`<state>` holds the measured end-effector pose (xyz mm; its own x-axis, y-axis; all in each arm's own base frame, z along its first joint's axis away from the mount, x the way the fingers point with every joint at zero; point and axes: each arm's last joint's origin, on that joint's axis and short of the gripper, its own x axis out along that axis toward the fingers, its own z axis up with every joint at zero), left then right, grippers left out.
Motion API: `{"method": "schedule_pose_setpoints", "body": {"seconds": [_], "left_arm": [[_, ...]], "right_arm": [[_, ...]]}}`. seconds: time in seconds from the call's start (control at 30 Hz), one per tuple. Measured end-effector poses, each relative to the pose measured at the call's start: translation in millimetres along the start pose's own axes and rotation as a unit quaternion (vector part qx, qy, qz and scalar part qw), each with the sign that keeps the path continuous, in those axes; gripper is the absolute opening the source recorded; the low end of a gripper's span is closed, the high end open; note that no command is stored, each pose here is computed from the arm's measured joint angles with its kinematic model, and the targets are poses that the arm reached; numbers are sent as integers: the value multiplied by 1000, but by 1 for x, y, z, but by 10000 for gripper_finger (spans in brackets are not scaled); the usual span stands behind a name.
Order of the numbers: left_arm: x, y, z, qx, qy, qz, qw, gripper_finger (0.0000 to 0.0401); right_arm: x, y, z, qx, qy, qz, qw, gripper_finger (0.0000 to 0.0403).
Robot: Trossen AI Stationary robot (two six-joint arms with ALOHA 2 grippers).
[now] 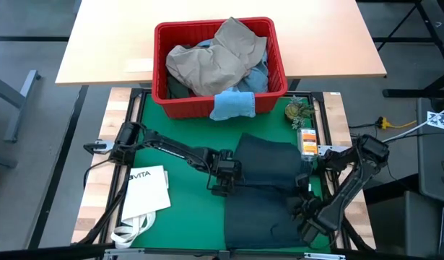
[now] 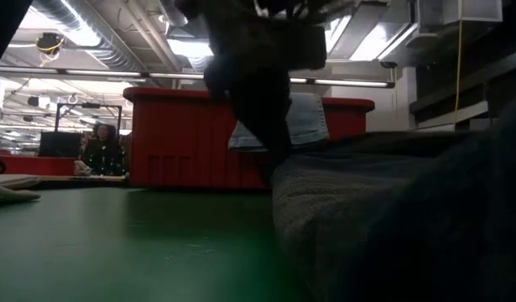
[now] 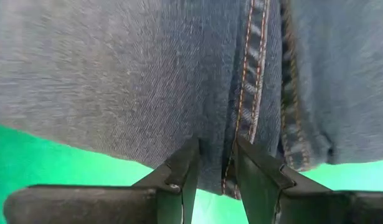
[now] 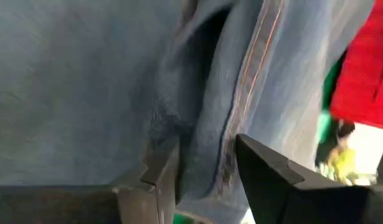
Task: Fold Laundry from Bin
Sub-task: Fold the dark blue pants
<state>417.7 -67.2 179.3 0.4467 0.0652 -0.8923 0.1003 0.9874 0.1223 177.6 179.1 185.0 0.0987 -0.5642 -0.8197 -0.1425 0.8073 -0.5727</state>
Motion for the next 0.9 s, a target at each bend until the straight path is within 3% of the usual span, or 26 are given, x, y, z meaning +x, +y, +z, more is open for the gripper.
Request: {"method": "schedule_pose_setpoints", "body": {"seconds": [0.27, 0.43, 0.67, 0.9], "left_arm": [[18, -2, -19, -4, 0, 2, 1000, 96], [21, -3, -22, -5, -7, 2, 1000, 96], [22, -3, -25, -3, 10, 0, 1000, 96], [12, -2, -17, -8, -14, -2, 1000, 96]], "right_arm": [[46, 4, -19, 25, 110, -4, 994, 154], [60, 9, -23, 19, 110, 19, 994, 154], [47, 8, -22, 7, 165, 65, 984, 154], [16, -4, -11, -7, 180, 53, 982, 154]]}}
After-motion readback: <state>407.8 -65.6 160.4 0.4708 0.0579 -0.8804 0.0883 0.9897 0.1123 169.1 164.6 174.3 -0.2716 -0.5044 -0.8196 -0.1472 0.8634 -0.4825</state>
